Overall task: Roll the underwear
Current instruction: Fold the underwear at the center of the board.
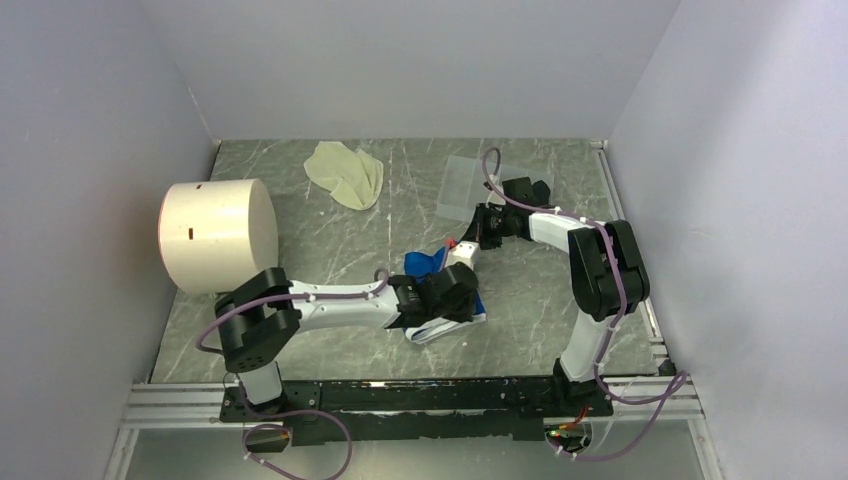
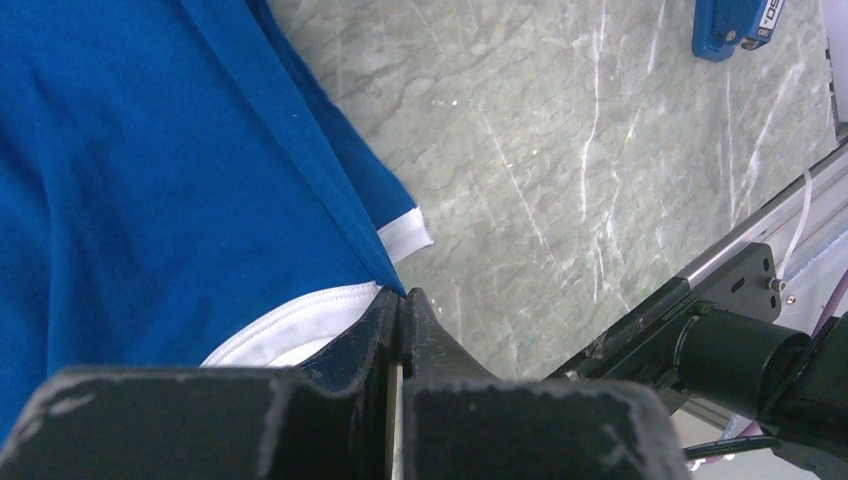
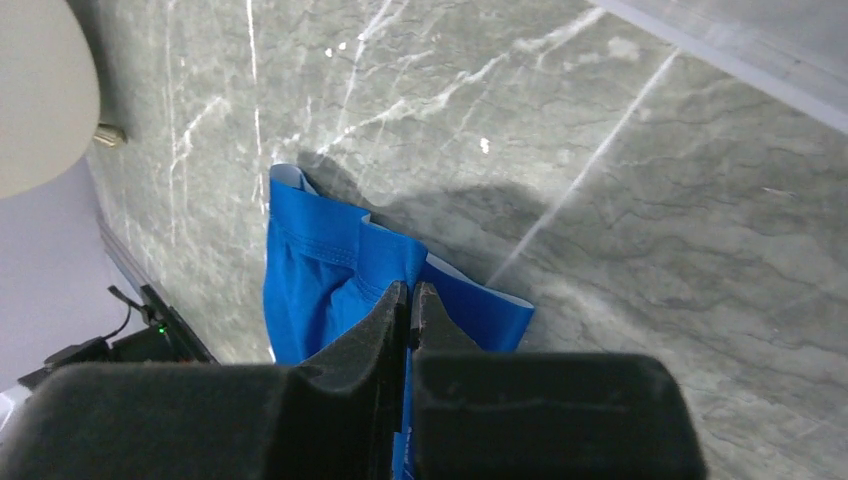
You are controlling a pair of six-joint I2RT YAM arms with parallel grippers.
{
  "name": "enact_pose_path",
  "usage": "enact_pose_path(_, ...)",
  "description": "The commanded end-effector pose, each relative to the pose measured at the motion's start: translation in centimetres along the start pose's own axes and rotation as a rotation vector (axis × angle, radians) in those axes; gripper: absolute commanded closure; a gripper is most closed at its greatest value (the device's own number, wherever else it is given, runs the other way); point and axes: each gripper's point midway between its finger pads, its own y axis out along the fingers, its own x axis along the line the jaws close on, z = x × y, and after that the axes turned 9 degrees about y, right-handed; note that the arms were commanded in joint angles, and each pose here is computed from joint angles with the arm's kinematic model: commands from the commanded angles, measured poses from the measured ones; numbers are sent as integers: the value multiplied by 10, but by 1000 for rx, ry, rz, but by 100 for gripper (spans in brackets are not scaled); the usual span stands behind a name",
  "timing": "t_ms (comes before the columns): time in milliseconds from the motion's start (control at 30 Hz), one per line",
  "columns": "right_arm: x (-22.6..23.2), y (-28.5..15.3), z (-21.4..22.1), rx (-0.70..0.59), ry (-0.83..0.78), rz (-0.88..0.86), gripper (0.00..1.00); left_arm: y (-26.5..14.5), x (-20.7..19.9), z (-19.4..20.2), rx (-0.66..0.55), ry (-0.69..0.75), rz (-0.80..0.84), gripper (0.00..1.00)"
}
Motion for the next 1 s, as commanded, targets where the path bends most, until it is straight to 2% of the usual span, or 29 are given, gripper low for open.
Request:
enact_pose_path(0,-10,-5,-12,-51,-63,50,97,2,-27,-7,6,-16,57,95)
enact_pose_path(167,-18,-5,-16,-63,-68,95,95,14,-26,-2,15,-15,44,93)
enact_pose_path(233,-18,-5,-16,-58,-70,97,90,19,-26,0,23,-15,39,86)
enact_pose_path(267,-18,-6,-16,-60,-71,102,88,21,-27,1,25,-13,43,82)
enact_pose_path(433,-9,-23,-27,-109,-98,137,70,13,-46,-12,-43,-6,161,44)
enact_pose_path(500,-5,-32,-30,-128,-108,150,62,-4,-55,-25,-104,-14,236,36)
enact_pose_path(567,-2,-40,-29,-143,-103,167,61,-21,-53,-30,-127,-7,246,32)
enact_pose_path(667,-3,-51,-21,-162,-79,189,60,-49,-34,-31,-137,12,194,29)
enact_pose_path(833,-15,-60,18,-155,-9,187,56,-76,39,3,-107,5,-27,21)
enact_pose_path(967,-31,-65,60,-114,24,192,52,-92,65,30,-97,-46,-45,18)
